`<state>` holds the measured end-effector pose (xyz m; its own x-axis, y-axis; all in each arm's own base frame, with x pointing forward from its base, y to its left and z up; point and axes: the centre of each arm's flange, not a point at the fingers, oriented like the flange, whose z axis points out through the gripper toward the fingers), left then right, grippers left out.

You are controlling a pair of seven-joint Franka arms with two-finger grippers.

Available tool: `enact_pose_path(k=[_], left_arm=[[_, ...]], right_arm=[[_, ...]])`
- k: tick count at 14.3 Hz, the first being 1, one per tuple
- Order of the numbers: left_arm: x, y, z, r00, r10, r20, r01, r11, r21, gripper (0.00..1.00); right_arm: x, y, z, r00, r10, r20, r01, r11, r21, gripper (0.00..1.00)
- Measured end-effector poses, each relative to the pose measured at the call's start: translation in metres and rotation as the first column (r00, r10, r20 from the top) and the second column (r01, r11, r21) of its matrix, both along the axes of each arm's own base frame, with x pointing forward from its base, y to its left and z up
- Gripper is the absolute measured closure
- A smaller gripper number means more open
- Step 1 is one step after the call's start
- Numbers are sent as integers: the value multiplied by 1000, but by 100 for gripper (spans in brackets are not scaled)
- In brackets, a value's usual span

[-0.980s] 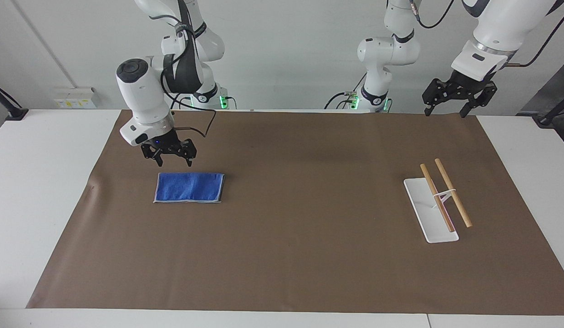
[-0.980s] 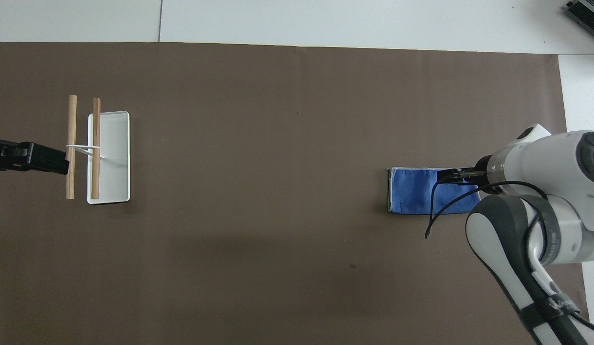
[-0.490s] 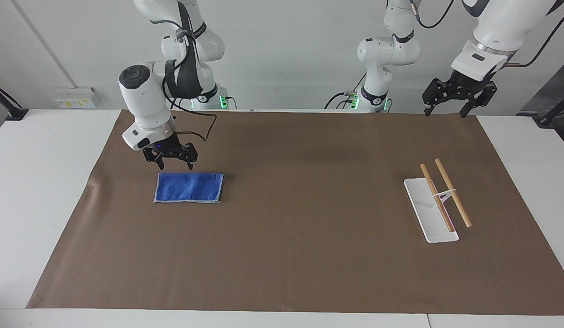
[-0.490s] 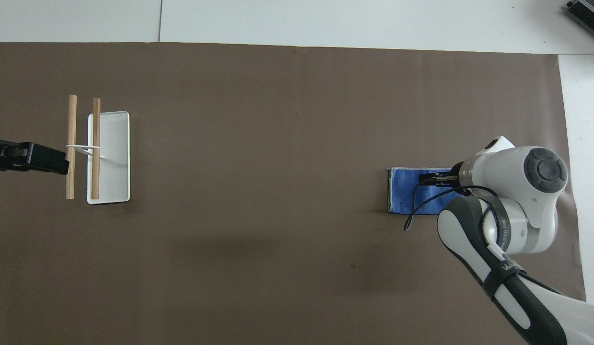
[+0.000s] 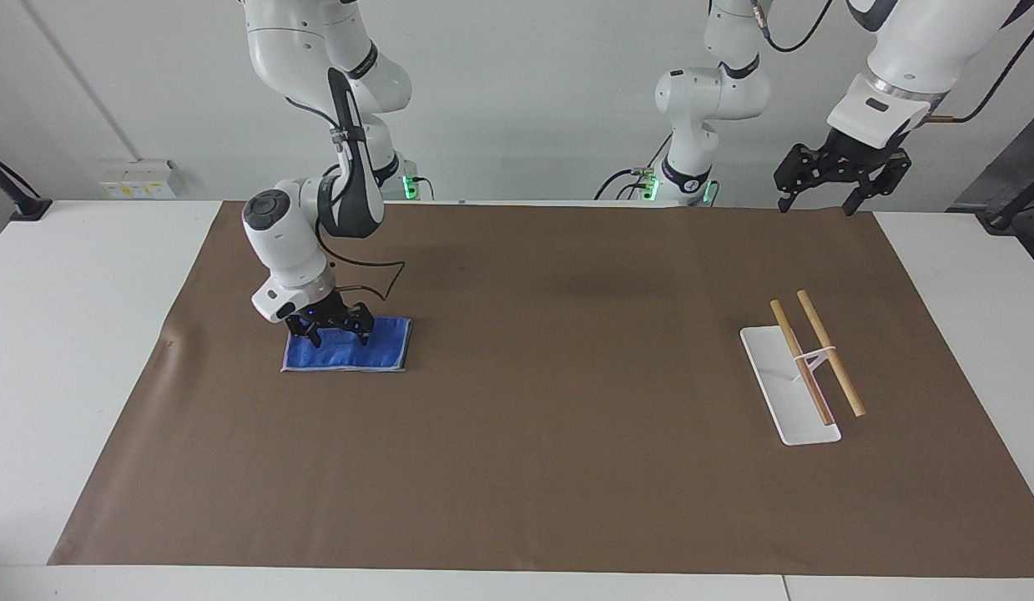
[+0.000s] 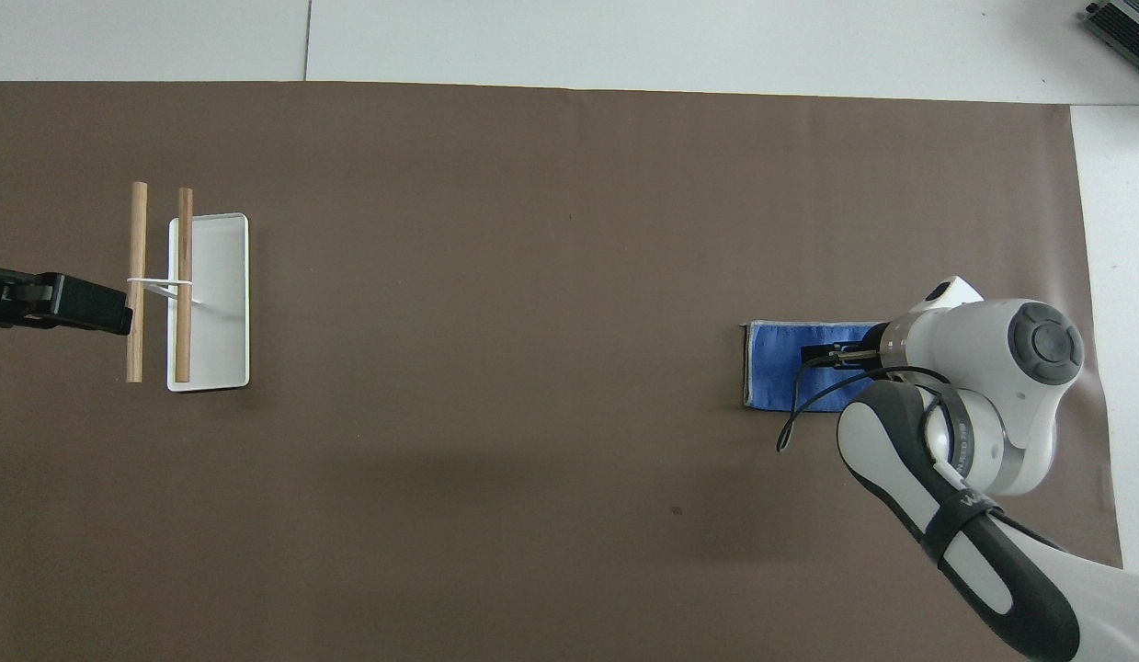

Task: Right arm passes towel to left arm to hang
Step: 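Reach the right gripper down and grasp the blue towel's edge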

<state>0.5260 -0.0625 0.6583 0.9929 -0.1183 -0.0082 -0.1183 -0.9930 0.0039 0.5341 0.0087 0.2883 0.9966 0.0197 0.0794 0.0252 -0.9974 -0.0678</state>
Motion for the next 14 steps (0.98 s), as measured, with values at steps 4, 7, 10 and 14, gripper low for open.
enact_pose_path(k=[4, 7, 10, 14], left_arm=[[0, 0, 0, 1000, 0, 0, 0, 1000, 0, 0], [0, 0, 0, 1000, 0, 0, 0, 1000, 0, 0], [0, 0, 0, 1000, 0, 0, 0, 1000, 0, 0], [0, 0, 0, 1000, 0, 0, 0, 1000, 0, 0]], right_arm=[[0, 1, -5, 1000, 23, -3, -23, 1000, -2, 0], [1, 0, -4, 1000, 28, 1, -28, 1000, -3, 34], [2, 1, -2, 1000, 30, 7, -30, 1000, -3, 66], [10, 18, 10, 998, 67, -14, -67, 998, 4, 93]])
